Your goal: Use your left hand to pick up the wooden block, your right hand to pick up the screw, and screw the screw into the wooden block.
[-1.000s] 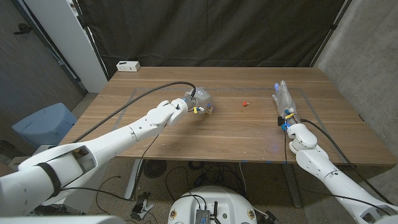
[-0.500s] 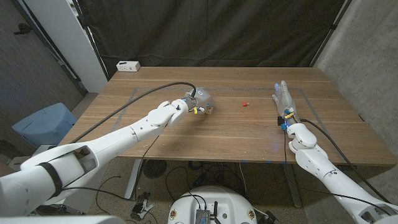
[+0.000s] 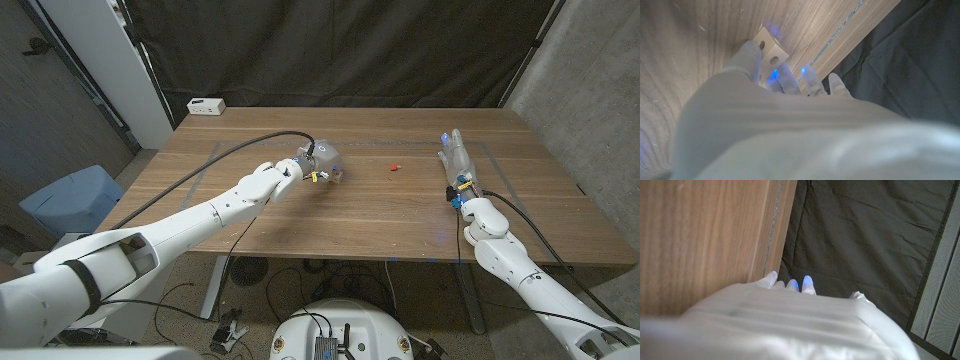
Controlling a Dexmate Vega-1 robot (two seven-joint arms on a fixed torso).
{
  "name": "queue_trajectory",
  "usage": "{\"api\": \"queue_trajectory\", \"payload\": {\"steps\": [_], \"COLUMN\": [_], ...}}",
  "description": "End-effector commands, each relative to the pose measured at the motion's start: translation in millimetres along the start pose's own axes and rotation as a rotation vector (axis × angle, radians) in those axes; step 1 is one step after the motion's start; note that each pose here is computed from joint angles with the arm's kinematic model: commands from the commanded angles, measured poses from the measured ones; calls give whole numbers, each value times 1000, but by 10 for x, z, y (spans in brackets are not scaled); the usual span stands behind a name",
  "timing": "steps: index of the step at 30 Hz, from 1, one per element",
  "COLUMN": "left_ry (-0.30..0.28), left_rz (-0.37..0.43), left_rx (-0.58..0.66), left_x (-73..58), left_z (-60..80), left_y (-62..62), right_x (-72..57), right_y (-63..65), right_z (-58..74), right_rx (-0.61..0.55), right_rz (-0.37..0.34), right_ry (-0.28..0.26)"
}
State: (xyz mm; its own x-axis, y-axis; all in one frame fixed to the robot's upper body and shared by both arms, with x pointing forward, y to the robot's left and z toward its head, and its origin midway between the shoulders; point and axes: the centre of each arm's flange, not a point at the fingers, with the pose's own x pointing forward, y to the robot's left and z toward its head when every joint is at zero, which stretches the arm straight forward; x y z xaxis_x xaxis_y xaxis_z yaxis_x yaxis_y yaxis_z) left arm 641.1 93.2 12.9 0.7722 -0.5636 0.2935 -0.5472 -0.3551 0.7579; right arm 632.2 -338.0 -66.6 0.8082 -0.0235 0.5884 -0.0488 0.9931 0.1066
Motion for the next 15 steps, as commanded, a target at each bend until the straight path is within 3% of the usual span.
{"api": "queue_trajectory", "payload": {"steps": [1,15], "left_ry": [20,60], "left_rz": [8,38], "left_rx": [-14,-61], "left_x": [-13,-7], "left_z": [-36,-113], "left_y": [14,106], "right_x": [7,-14], "right_y": [5,16], "right_z": [27,20], "right_rx": [-5,-5], "right_rz": [0,0], "right_ry": [-3,-3]}}
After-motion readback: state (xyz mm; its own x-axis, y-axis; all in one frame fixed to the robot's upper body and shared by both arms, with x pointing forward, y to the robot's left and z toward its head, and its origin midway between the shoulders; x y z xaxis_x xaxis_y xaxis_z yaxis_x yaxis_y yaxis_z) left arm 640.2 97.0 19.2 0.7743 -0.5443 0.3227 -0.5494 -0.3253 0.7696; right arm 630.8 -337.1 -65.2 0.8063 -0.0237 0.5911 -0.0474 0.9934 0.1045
